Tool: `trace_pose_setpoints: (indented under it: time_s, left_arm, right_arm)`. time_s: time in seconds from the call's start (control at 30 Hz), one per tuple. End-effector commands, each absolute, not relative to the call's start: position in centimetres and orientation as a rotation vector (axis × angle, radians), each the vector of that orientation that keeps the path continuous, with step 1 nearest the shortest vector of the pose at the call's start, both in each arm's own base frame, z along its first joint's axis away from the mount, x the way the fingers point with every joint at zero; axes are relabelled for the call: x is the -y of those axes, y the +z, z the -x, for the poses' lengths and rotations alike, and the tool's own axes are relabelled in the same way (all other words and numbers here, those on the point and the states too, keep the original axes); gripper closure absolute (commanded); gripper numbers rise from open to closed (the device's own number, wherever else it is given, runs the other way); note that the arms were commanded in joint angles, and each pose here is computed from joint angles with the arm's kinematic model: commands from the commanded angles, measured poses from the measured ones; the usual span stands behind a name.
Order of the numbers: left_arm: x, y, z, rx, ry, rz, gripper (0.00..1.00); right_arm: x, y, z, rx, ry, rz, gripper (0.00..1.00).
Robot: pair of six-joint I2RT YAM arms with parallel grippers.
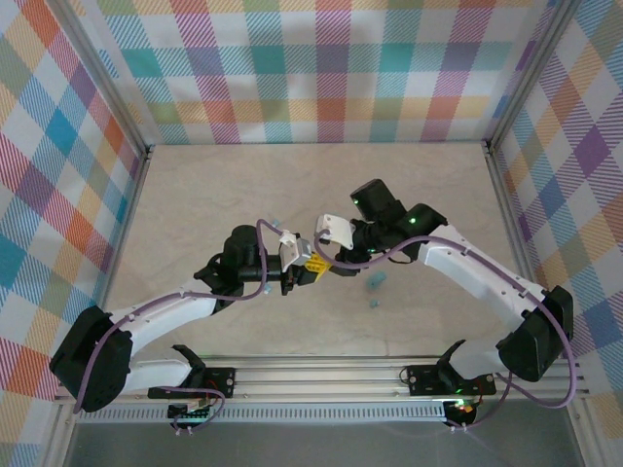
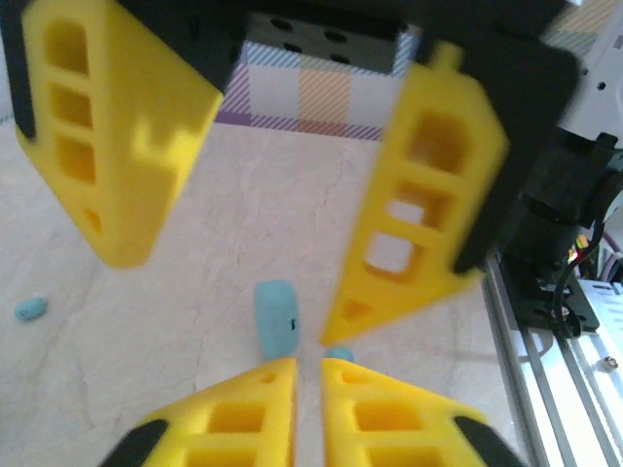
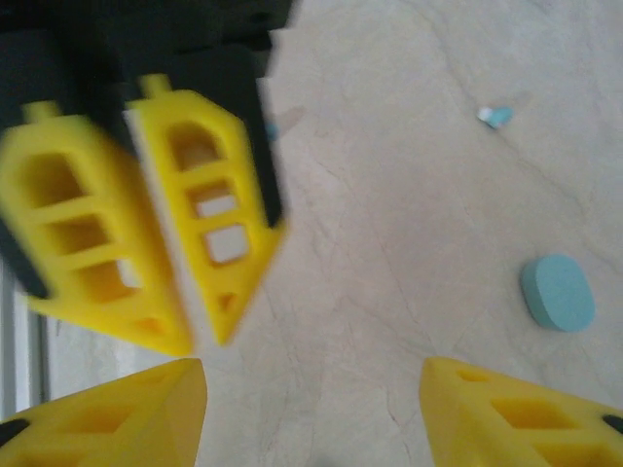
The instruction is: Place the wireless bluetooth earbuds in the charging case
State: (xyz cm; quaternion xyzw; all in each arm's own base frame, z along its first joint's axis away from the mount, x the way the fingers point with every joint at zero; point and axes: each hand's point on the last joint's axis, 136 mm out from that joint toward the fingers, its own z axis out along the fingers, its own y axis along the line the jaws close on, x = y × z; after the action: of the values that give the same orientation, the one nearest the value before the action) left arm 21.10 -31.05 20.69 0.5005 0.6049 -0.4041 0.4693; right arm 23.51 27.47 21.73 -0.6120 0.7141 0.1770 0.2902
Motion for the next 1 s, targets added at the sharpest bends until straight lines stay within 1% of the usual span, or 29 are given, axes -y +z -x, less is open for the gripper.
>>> trace_pose_setpoints:
  time_s: [0.0,0.07,0.13,0.17,0.2,0.23,0.27,0.33,0.4,0.47,0.53,0.63,0.7,0.8,0.87,0.97]
  left_arm:
    - [31.0,20.8,-21.3,-1.492,-0.945,-1.236,0.79]
    - [30.7,20.2,-21.7,-1.516,-0.913,-1.225,0.73]
    - [30.2,19.8,-22.3,-1.540,-0.867,-1.198,0.65]
    - [30.0,19.6,-22.5,-1.548,-0.845,-1.183,0.63]
    - [29.7,19.4,-22.9,-1.557,-0.816,-1.165,0.59]
    - [29.4,19.2,-23.2,-1.567,-0.789,-1.146,0.56]
    - [29.2,19.1,-23.5,-1.572,-0.767,-1.133,0.54]
    - [28.7,18.8,-24.0,-1.586,-0.726,-1.111,0.49]
    - [28.4,18.6,-24.3,-1.592,-0.699,-1.090,0.43]
    - [28.2,18.5,-24.4,-1.597,-0.693,-1.079,0.41]
    - [28.2,18.4,-24.4,-1.608,-0.695,-1.079,0.41]
    - [28.1,17.9,-24.4,-1.639,-0.702,-1.069,0.40]
    - [28.0,17.7,-24.4,-1.661,-0.706,-1.058,0.40]
    - [27.9,17.5,-23.9,-1.666,-0.721,-1.064,0.39]
    - [27.8,17.5,-23.6,-1.663,-0.729,-1.069,0.39]
    - [27.7,17.2,-23.2,-1.663,-0.738,-1.076,0.39]
  right_arm:
    - [-26.6,21.5,-26.0,-2.024,0.528,1.428,0.40]
    - [-25.9,21.8,-27.5,-2.053,0.528,1.294,0.36]
    - [-25.0,22.2,-28.7,-2.060,0.496,1.186,0.34]
    - [-24.6,22.2,-29.2,-2.076,0.467,1.134,0.29]
    - [-23.8,22.1,-30.1,-2.108,0.414,1.046,0.20]
    - [-22.7,21.7,-31.1,-2.163,0.349,0.924,0.14]
    - [-21.5,21.3,-31.9,-2.217,0.296,0.813,0.13]
    - [-18.4,19.8,-32.7,-2.413,0.228,0.510,0.14]
    - [-15.5,17.5,-32.0,-2.641,0.213,0.244,0.15]
    - [-13.3,14.8,-30.2,-2.862,0.172,0.009,0.18]
    - [-12.3,12.1,-27.9,-3.008,0.123,-0.159,0.17]
    - [-11.5,9.3,-25.3,-3.030,0.136,-0.380,0.18]
    - [-10.6,8.6,-24.3,-2.999,0.111,-0.470,0.17]
    - [-8.5,8.2,-23.0,-2.967,-0.006,-0.520,0.16]
    - [-7.7,7.8,-22.1,-2.968,-0.054,-0.508,0.16]
    - [-7.6,6.8,-21.7,-2.978,-0.041,-0.407,0.15]
